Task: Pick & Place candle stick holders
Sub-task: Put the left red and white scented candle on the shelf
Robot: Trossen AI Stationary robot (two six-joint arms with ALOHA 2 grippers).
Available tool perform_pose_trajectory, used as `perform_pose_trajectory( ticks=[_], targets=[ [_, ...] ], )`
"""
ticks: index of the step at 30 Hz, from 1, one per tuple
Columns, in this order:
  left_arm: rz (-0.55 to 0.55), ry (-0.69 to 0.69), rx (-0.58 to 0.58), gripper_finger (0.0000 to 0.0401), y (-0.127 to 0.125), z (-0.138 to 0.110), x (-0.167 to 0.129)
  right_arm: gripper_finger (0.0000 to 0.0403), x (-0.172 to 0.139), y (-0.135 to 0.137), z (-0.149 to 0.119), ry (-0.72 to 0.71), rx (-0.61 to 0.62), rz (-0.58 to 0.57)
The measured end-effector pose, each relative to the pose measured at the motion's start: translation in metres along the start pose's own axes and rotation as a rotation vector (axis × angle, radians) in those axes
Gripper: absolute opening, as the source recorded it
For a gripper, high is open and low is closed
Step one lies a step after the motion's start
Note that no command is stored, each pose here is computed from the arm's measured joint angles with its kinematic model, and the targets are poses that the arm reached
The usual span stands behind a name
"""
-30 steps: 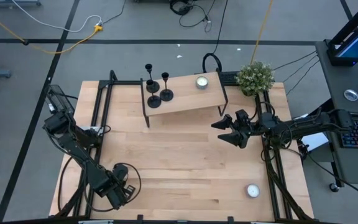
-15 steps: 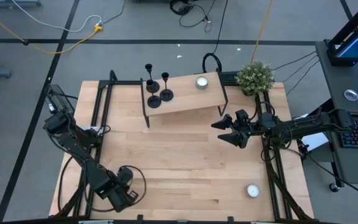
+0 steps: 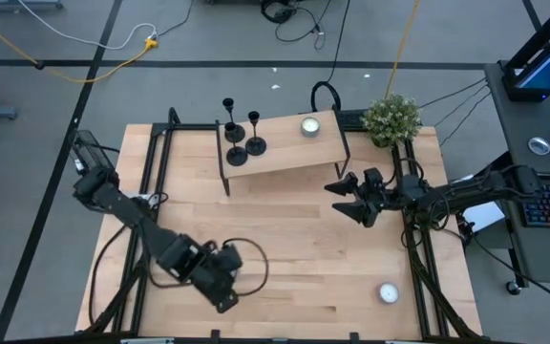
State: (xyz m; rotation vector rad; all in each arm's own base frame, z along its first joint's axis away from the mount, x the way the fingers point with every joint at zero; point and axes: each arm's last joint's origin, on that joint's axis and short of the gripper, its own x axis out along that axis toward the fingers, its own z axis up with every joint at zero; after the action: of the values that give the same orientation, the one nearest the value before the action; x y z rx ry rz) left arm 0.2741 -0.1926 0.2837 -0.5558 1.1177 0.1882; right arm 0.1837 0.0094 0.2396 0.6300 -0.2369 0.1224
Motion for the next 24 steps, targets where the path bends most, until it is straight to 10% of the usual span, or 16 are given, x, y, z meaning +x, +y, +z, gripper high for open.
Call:
perform_pose_trajectory(
  ticks=[11, 24],
  targets=[
    [0.064, -0.059, 0.194, 0.0, 0.028, 0.052, -0.001, 0.0384, 0.047, 0.014, 0.004, 0.378, -0.182, -0.252],
    [-0.005, -0.217, 0.298, 0.0, 0.032, 0.085, -0.001, 0.0384, 0.071, 0.034, 0.008, 0.467, -0.504, -0.148]
  ],
)
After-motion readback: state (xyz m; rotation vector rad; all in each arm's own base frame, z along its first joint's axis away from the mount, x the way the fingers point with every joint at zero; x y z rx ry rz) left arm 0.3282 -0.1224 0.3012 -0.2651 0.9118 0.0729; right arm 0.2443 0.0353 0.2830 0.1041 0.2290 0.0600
